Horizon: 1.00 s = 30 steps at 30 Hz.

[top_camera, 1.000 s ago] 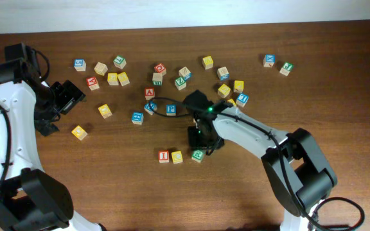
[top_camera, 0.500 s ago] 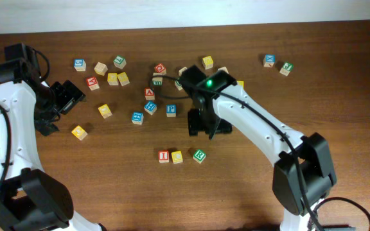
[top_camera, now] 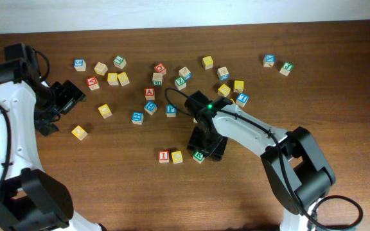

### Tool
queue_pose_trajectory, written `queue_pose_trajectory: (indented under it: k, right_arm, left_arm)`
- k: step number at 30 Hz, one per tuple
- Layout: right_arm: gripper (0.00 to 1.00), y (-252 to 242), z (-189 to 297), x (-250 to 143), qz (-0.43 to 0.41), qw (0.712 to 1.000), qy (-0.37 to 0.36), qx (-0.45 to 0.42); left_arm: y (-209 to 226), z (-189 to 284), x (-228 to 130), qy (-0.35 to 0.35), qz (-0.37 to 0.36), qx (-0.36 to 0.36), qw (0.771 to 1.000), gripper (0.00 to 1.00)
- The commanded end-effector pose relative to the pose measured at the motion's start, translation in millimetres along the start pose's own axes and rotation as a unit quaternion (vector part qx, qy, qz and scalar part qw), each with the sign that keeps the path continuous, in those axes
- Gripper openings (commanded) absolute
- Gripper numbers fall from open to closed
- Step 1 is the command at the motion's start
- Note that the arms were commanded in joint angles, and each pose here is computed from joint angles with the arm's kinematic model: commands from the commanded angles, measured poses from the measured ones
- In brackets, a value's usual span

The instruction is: Spell out ICRA

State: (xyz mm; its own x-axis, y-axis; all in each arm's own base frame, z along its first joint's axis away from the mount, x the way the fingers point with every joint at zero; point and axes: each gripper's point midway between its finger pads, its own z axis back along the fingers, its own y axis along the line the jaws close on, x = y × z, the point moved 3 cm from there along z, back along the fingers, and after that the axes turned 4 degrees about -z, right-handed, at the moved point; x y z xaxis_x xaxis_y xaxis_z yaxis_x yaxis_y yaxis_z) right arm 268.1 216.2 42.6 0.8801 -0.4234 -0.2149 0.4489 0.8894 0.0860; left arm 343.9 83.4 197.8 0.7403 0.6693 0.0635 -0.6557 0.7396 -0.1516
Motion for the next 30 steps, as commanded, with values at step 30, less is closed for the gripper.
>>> queue_pose_trajectory:
  k: [30]
  right_arm:
    - [0.34, 40, -8, -22, 0.287, 0.956, -0.041, 0.043]
  left_arm:
    - [-3, 6, 0, -0.008, 0.004, -0.008, 1.000, 0.99]
